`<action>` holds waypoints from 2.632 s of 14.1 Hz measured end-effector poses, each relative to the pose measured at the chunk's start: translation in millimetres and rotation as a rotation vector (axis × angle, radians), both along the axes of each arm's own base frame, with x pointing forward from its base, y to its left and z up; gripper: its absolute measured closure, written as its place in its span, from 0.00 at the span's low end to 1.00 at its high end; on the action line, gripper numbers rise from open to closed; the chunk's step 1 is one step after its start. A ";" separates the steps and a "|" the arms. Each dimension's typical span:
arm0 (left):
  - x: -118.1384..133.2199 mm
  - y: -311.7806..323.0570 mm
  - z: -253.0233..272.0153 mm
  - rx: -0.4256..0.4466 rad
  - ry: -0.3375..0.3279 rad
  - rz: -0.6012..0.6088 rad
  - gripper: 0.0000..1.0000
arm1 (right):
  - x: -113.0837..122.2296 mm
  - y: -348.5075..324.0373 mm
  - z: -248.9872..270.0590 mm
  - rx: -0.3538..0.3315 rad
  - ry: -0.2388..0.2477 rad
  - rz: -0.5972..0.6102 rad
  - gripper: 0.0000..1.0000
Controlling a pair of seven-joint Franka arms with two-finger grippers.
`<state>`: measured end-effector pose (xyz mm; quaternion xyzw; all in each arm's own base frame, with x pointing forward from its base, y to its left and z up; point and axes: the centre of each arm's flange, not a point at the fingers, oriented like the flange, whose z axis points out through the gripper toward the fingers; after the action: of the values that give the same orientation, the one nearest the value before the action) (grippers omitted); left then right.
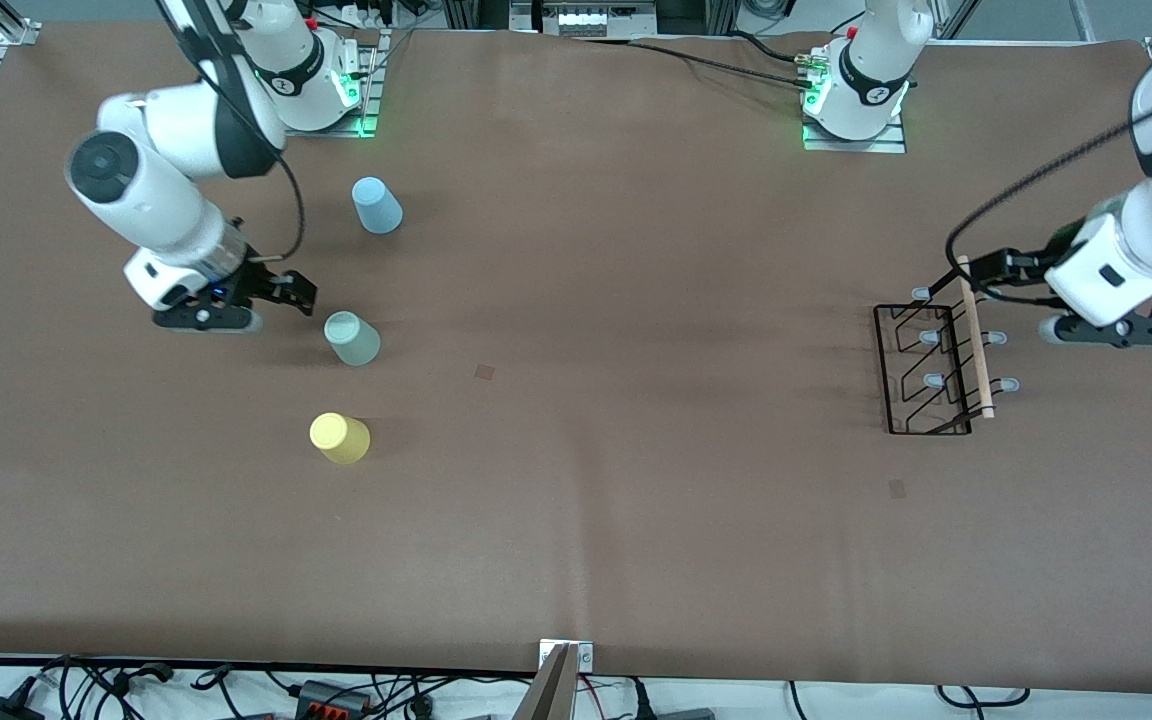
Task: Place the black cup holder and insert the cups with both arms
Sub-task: 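Grasp the teal cup with the right gripper while the left gripper grasps the dowel, then place the rack with the left gripper while the right gripper lifts the cup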
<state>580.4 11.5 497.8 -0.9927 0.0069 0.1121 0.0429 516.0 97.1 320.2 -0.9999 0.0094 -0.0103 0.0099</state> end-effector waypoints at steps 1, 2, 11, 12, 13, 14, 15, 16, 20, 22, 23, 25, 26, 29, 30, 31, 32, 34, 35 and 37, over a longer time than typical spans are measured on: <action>4.8 8.6 -7.9 0.026 -0.005 0.001 0.00 | 3.3 0.5 -12.9 0.002 0.000 -0.001 0.00; 9.5 14.9 -17.3 0.034 -0.015 0.004 0.00 | 5.9 0.0 -26.5 0.003 0.005 -0.003 0.00; -6.1 33.4 -111.3 0.025 -0.090 0.003 0.04 | 22.5 31.2 -37.7 0.013 -0.005 -0.051 0.00; -10.2 32.8 -118.0 0.023 -0.111 -0.001 0.04 | 21.6 33.9 -39.2 0.013 -0.002 -0.055 0.00; -14.2 32.7 -124.0 0.022 -0.129 -0.004 0.05 | 20.1 38.9 -42.1 0.012 0.003 -0.054 0.00; -18.1 33.0 -130.0 0.020 -0.148 -0.006 0.06 | 17.8 46.3 -45.4 0.011 0.009 -0.050 0.00; -21.9 33.7 -137.0 0.018 -0.166 -0.007 0.06 | 15.4 54.6 -48.7 0.011 0.013 -0.047 0.00; -25.3 34.7 -144.6 0.015 -0.181 -0.008 0.07 | 13.5 60.9 -52.9 0.011 0.013 -0.046 0.00; -34.5 39.6 -162.4 0.011 -0.195 -0.002 0.08 | 6.4 61.0 -73.7 0.011 0.014 -0.050 0.00; -37.1 39.9 -166.3 0.010 -0.192 -0.001 0.16 | 4.1 54.0 -78.8 0.007 0.019 -0.059 0.00; -37.7 39.8 -167.1 0.010 -0.190 -0.001 0.24 | 3.1 52.1 -80.3 0.005 0.022 -0.061 0.00; -38.2 39.6 -167.5 0.010 -0.190 -0.001 0.30 | 1.3 50.3 -82.7 0.004 0.022 -0.063 0.00; -38.4 39.5 -167.4 0.010 -0.190 -0.001 0.42 | -0.1 49.7 -84.5 0.006 0.017 -0.063 0.00; -39.1 39.4 -167.9 0.010 -0.189 -0.001 0.62 | -9.5 47.1 -94.7 0.006 0.014 -0.063 0.00; -39.2 39.3 -168.1 0.009 -0.189 -0.001 0.68 | -11.8 46.5 -97.0 0.006 0.017 -0.063 0.00; -39.4 38.6 -168.2 0.009 -0.188 -0.002 0.76 | -12.9 46.2 -98.2 0.005 0.019 -0.063 0.00; -39.5 38.2 -168.5 0.009 -0.188 -0.003 0.76 | -13.2 46.1 -98.5 0.005 0.019 -0.063 0.00; -39.5 37.7 -168.3 0.009 -0.188 -0.004 0.84 | -13.6 46.0 -99.0 0.004 0.020 -0.063 0.00; -39.6 37.9 -168.2 0.009 -0.188 -0.003 0.84 | -13.7 46.0 -99.3 0.004 0.021 -0.063 0.00; -38.7 37.0 -165.1 0.009 -0.195 -0.005 0.84 | -13.8 45.9 -99.6 0.004 0.021 -0.064 0.20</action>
<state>541.7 48.5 332.7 -0.9987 0.0047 0.0148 0.0480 502.2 143.0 220.6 -0.9991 0.0413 0.0001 0.0115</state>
